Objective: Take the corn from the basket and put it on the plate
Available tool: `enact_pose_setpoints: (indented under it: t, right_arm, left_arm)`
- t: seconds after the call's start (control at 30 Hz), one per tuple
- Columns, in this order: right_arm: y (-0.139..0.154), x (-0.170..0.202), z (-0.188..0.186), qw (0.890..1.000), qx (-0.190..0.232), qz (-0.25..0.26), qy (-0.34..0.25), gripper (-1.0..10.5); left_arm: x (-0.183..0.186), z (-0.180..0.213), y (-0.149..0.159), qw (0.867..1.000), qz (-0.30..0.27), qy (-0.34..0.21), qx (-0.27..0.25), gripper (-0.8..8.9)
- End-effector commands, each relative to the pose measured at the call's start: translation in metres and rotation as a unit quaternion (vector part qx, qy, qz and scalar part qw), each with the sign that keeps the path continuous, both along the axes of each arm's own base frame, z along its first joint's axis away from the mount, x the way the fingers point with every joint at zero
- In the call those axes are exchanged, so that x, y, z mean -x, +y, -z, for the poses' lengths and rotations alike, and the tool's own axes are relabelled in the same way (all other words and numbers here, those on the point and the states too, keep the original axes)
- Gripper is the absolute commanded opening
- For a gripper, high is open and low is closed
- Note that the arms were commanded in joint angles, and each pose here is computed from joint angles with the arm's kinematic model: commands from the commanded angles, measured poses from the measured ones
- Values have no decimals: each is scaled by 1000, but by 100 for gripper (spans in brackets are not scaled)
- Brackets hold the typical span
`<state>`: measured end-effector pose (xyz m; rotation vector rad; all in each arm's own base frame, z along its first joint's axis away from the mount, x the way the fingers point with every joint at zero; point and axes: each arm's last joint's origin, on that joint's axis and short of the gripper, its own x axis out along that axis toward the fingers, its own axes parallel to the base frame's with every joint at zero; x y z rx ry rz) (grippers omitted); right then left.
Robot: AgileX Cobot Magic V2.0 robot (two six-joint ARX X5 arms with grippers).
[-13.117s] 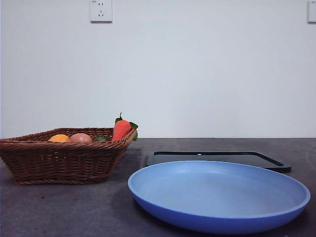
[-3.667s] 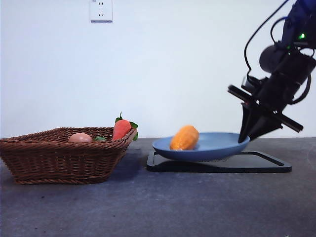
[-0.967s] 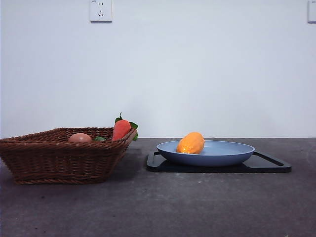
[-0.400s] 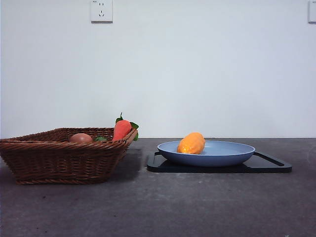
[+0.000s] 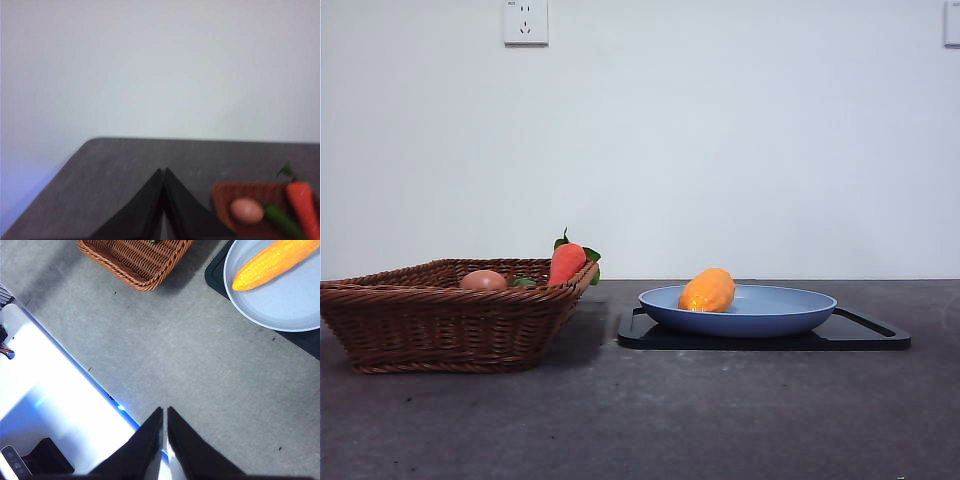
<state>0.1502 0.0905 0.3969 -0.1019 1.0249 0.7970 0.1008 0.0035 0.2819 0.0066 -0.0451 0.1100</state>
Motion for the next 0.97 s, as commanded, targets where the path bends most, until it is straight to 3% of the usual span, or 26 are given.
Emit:
enact_pose_setpoints:
  t: [0.03,0.5,0.97]
  right_arm:
    - [2,-3,-4,1000,-7,1,-8,2]
    - [2,-3,-4,1000,-7,1,-8,2]
    - [2,-3,-4,1000,-7,1,-8,2]
  left_arm:
    - [0,25,2,1000,-10,17,-2,4]
    - [2,114,3,997,-17,78,3,4]
    - [5,135,3,993,-19,107,35,4]
